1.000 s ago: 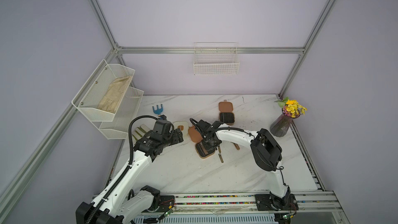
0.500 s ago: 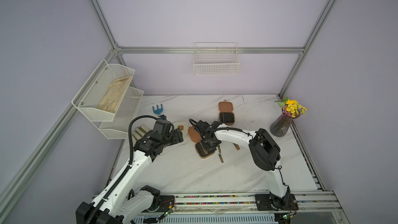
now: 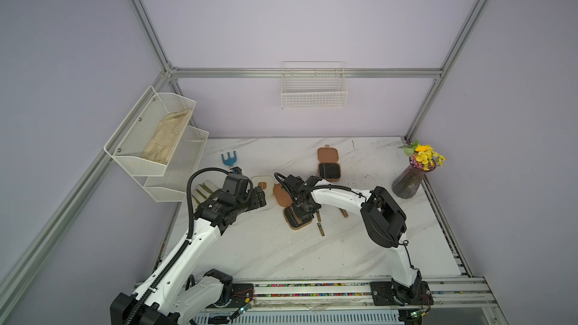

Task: Organize nail clipper sets
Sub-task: Place the nail clipper in the storage box.

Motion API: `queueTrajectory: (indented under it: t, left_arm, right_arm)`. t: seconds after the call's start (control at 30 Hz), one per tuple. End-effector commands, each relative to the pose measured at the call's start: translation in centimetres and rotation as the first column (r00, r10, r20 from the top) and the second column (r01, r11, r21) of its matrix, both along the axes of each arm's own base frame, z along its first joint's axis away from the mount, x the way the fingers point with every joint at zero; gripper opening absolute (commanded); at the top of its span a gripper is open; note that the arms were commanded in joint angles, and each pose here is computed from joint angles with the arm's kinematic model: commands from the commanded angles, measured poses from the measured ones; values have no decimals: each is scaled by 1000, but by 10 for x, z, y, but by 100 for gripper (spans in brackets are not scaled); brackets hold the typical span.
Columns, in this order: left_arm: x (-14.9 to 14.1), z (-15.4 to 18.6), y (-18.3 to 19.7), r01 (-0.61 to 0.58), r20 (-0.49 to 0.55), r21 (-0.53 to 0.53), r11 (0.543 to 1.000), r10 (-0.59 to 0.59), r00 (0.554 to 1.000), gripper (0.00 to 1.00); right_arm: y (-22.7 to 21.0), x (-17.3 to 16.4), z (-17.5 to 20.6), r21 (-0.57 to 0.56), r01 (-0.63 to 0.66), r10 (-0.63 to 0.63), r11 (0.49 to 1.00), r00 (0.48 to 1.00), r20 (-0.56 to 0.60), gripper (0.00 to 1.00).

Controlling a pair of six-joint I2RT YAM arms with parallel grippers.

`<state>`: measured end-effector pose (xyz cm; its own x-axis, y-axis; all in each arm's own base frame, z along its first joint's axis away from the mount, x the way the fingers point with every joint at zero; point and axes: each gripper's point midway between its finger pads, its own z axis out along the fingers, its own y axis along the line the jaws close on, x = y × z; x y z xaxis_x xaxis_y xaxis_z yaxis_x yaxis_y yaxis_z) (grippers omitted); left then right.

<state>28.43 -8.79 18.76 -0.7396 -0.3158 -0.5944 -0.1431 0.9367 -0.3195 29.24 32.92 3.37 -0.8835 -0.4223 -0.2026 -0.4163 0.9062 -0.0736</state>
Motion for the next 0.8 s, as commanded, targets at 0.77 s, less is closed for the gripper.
queueTrajectory:
  t: [0.77]
  left_arm:
    - [0, -10, -1, 2, -12, -9, 1000, -2, 1000, 84]
  right_arm:
    - [-59, -38, -91, -205, 63, -84, 977, 992, -96, 10]
